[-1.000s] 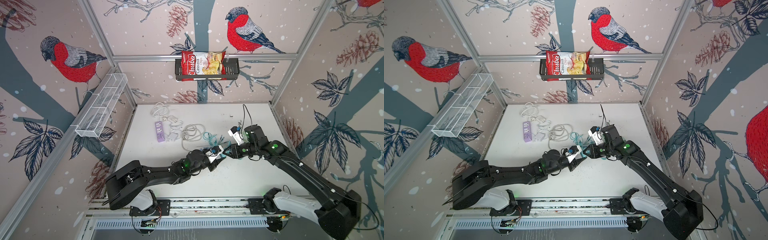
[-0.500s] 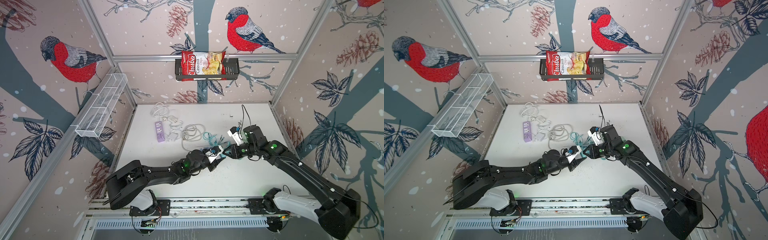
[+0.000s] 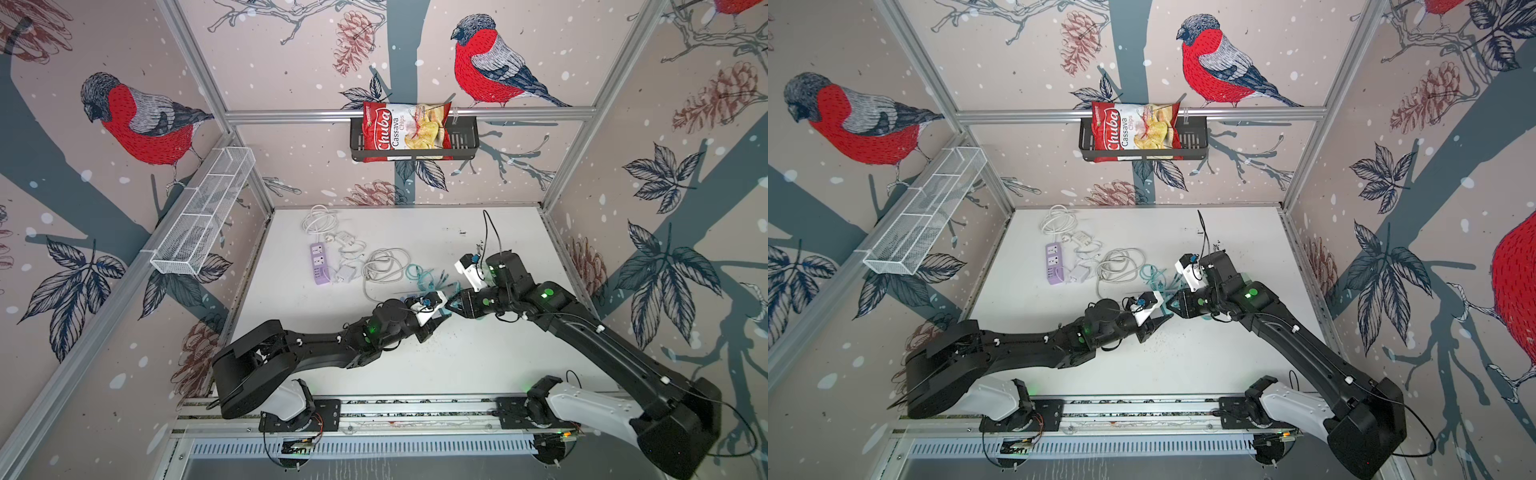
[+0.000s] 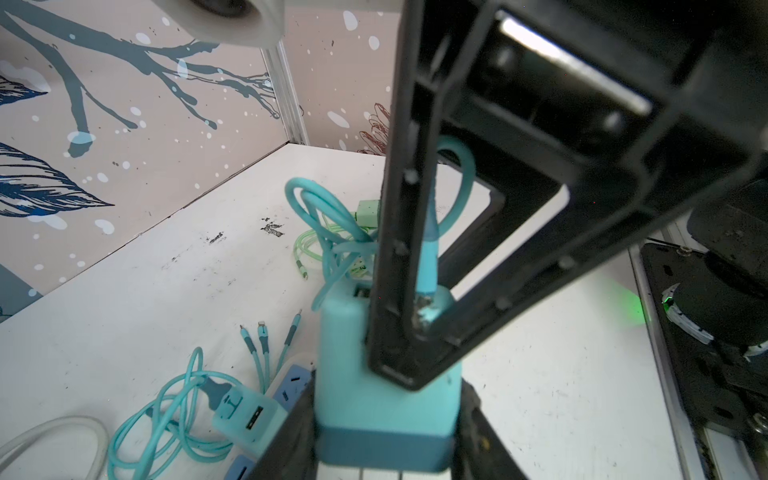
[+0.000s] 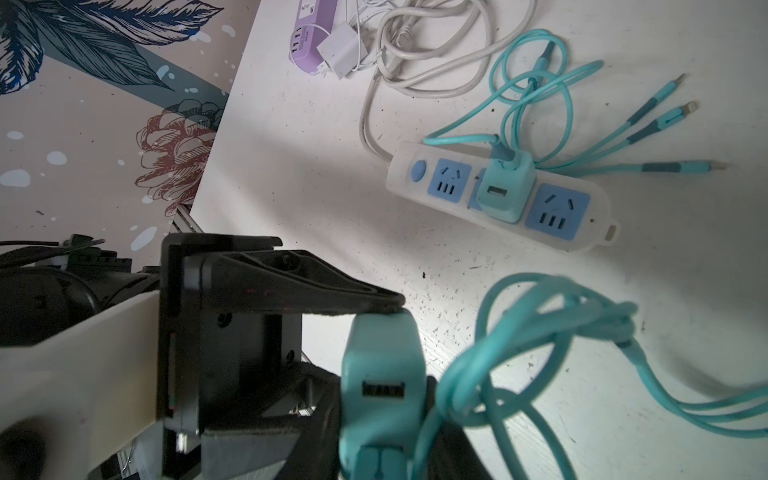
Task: Insert the plug
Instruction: 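Open the left gripper and draw it back from the teal charger, then carry the charger with the right gripper to the strip while the left nears it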
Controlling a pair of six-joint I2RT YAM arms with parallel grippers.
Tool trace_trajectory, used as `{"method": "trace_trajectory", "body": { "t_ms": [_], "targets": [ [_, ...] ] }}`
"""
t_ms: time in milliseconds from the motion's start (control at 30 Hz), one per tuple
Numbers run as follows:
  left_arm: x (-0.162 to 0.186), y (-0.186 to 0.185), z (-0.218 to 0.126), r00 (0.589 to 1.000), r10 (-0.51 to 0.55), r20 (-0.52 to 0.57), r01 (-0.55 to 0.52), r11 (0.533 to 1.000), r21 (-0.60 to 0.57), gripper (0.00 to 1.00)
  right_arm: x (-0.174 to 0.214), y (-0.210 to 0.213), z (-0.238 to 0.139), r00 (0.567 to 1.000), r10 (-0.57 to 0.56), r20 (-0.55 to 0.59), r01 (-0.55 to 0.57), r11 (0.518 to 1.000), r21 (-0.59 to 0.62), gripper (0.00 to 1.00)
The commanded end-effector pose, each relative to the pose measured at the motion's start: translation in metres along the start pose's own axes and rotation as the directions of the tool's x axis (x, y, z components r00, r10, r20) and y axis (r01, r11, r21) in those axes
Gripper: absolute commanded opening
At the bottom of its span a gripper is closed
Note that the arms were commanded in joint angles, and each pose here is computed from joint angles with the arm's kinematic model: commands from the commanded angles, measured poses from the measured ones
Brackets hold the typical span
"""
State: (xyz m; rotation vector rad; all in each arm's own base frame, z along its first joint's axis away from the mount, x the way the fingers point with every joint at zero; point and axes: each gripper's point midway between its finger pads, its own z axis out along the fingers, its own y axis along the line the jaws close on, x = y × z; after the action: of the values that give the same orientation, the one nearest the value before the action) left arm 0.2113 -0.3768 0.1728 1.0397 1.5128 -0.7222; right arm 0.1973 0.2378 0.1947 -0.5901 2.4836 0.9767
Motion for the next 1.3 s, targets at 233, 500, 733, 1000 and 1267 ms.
{"method": "trace_trajectory", "body": {
  "t_ms": [233,500,733,1000,1267],
  "targets": [
    [-0.013,0.011,0.002,0.999,0.002,0.045,0.000,0.999,-0.051,0.37,0.002,0.006,-0.001,0.999,-0.036,0.000,0.036,0.999,-0.017,0.09],
    [-0.018,0.013,-0.001,0.999,-0.014,0.044,0.017,0.998,-0.062,0.67,-0.006,-0.006,0.000,0.999,-0.027,0.028,0.026,0.998,0.055,0.04],
    [-0.018,0.014,-0.011,0.997,-0.007,0.073,0.013,0.997,-0.080,0.98,-0.018,-0.014,0.001,0.998,-0.010,0.055,0.006,0.996,0.085,0.02],
    [-0.021,0.031,-0.034,0.995,-0.036,0.088,0.052,0.981,-0.186,0.98,-0.026,-0.047,0.001,0.997,0.007,0.075,-0.021,0.982,0.187,0.02],
    [0.024,0.095,-0.068,0.940,-0.342,-0.013,0.292,0.820,-0.493,0.98,-0.032,-0.086,0.012,0.999,0.040,0.017,-0.044,0.948,0.316,0.02]
  ]
}}
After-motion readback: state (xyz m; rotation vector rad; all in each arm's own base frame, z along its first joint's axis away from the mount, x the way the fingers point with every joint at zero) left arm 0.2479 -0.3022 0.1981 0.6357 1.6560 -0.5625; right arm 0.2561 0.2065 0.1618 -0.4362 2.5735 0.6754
